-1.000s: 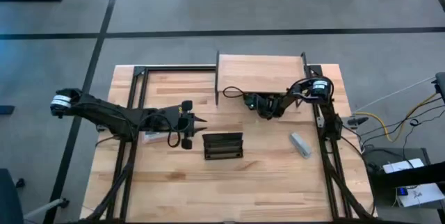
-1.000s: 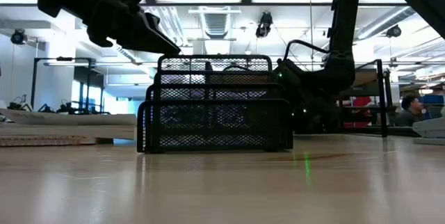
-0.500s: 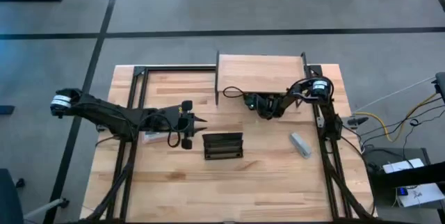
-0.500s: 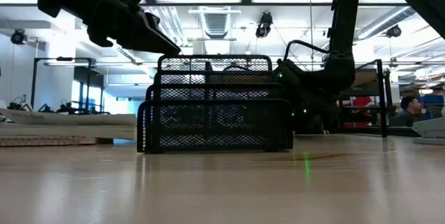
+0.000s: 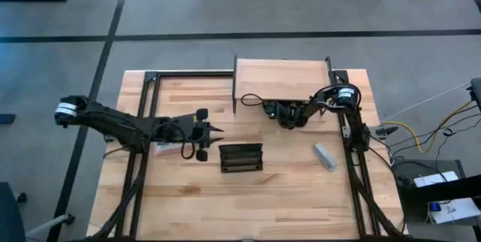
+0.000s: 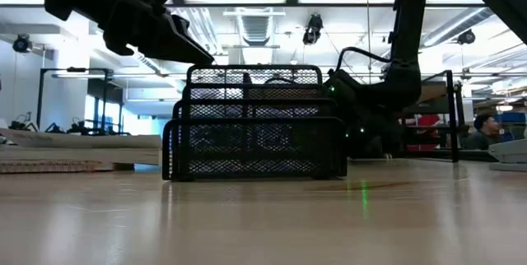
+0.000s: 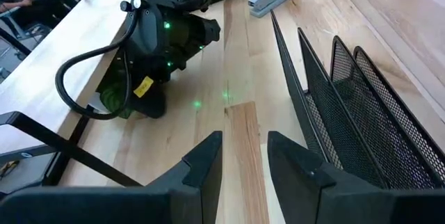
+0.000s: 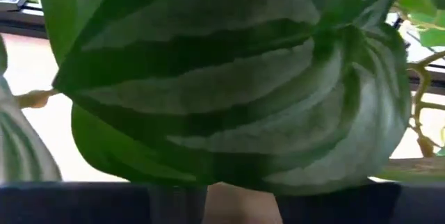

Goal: Stock shelves
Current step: Move the white vase plant to the middle right of the table

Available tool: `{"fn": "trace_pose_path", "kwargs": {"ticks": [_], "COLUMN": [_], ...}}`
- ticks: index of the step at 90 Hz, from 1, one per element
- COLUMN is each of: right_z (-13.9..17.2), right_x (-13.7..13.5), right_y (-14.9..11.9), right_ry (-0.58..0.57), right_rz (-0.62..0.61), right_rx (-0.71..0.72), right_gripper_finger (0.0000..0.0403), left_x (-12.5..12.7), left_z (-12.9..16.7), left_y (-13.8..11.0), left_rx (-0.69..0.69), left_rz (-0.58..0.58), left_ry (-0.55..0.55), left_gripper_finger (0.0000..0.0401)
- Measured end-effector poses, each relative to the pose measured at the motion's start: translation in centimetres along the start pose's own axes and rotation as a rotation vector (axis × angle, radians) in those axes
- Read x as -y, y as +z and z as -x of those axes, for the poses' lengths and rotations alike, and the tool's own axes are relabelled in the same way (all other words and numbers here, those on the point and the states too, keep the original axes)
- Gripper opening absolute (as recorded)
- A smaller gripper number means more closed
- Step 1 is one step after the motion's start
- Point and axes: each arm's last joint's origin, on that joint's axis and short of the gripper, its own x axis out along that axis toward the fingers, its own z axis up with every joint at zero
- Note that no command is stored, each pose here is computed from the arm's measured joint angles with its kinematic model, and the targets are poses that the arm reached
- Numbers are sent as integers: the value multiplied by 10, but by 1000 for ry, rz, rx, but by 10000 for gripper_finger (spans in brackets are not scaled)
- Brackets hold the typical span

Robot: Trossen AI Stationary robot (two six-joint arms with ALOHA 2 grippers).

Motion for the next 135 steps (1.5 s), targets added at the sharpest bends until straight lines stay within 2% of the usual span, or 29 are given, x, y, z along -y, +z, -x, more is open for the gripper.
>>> {"fn": "trace_pose_path", "kwargs": {"ticks": [26,45,59,75,93,113,123,135], "right_z": [11,24,32,41,45,44,44,42], "right_x": [4,14,17,15,14,14,14,14], "right_y": [13,27,29,24,21,17,14,12], "right_ry": [39,87,103,114,115,95,83,60], "right_rz": [73,182,216,238,217,172,156,137], "right_rx": [-76,-185,-236,-249,-247,-248,-246,-232], "right_gripper_finger": [229,262,261,236,213,211,222,238], "left_x": [-1,-2,-4,-17,-29,-27,-32,-50], "left_z": [0,0,1,-1,-4,-36,-59,-82], "left_y": [2,7,12,14,14,23,38,61], "left_rx": [22,73,126,151,175,169,151,139], "left_rz": [6,4,11,50,63,-12,-12,0], "left_ry": [6,20,41,148,207,218,228,265], "left_gripper_finger": [98,98,98,98,106,163,198,229]}}
